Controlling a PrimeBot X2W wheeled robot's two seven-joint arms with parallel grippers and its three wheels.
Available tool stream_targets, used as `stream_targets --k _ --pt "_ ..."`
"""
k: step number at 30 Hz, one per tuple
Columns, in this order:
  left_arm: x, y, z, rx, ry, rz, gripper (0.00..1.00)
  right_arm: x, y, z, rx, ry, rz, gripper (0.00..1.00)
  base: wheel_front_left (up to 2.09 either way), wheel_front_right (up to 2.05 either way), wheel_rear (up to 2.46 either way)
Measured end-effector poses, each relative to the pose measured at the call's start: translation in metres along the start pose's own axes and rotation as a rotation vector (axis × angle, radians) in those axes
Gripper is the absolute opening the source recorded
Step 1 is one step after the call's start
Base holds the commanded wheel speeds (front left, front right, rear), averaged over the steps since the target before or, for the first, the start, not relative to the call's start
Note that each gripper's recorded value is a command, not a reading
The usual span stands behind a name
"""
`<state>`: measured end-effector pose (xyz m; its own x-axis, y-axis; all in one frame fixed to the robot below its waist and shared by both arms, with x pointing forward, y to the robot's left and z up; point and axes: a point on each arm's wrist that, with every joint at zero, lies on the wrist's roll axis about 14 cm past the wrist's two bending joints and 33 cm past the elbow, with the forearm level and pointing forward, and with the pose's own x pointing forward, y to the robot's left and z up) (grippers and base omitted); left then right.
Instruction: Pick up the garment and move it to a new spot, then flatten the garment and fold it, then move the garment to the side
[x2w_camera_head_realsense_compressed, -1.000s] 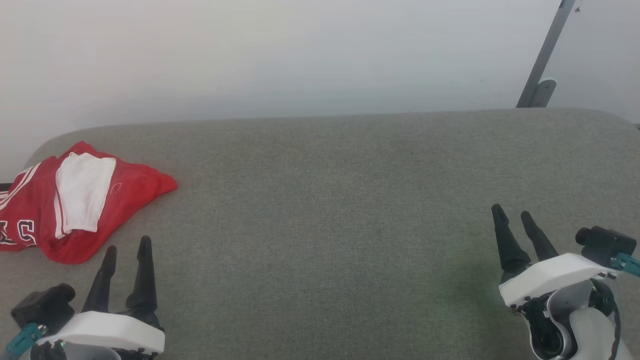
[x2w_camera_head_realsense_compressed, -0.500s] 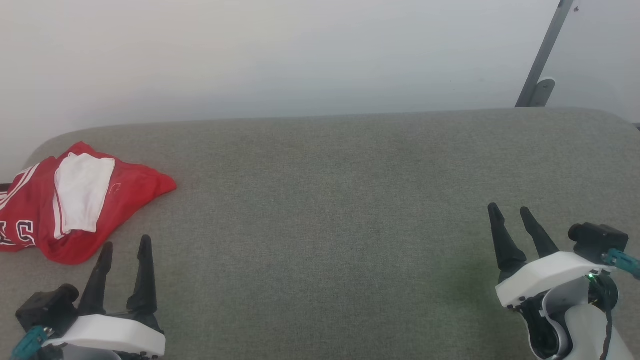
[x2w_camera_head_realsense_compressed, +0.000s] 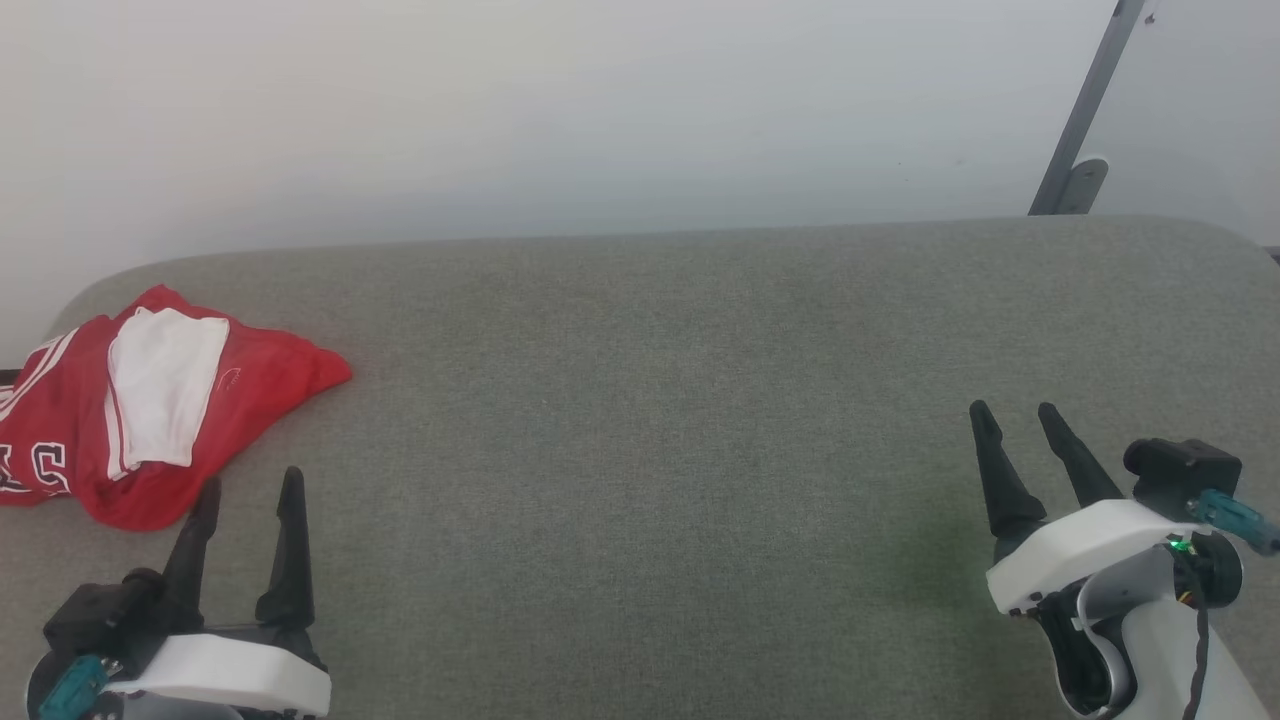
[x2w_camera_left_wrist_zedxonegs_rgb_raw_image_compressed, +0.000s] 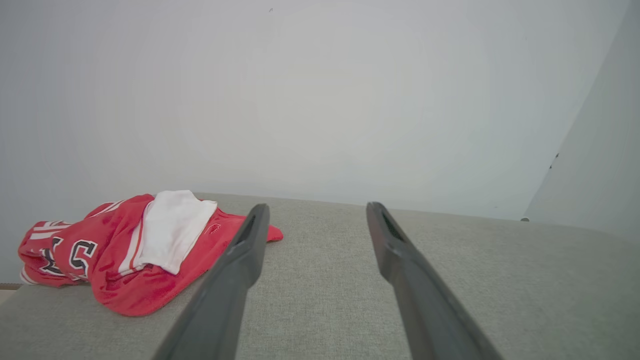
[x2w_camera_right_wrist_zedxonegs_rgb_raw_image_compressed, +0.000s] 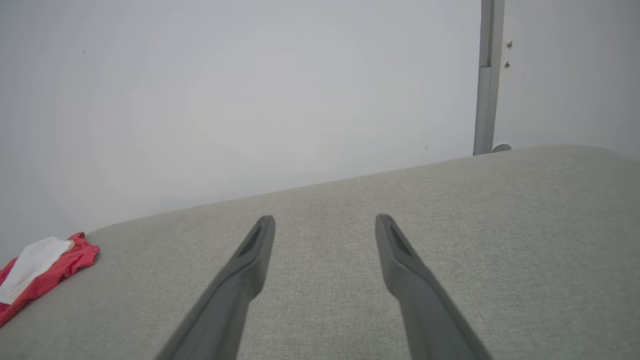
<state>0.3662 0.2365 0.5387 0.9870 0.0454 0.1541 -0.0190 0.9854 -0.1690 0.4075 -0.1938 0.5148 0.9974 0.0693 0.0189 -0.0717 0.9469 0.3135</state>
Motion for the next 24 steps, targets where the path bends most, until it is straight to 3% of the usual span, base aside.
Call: stream_targets --k 16,24 --pt "-0.0017 -0.0034 0.0034 0.092 -0.022 -0.033 1.0 0.0025 0.0029 0.0065 -0.101 -0.022 0.02 1.0 0.0 0.0 0.0" --pt "-0.0022 -0.0022 0.0027 0.084 -0.021 -0.029 1.0 0.0024 0.0024 0.0073 -0.104 -0.024 0.019 1.0 0.0 0.0 0.0"
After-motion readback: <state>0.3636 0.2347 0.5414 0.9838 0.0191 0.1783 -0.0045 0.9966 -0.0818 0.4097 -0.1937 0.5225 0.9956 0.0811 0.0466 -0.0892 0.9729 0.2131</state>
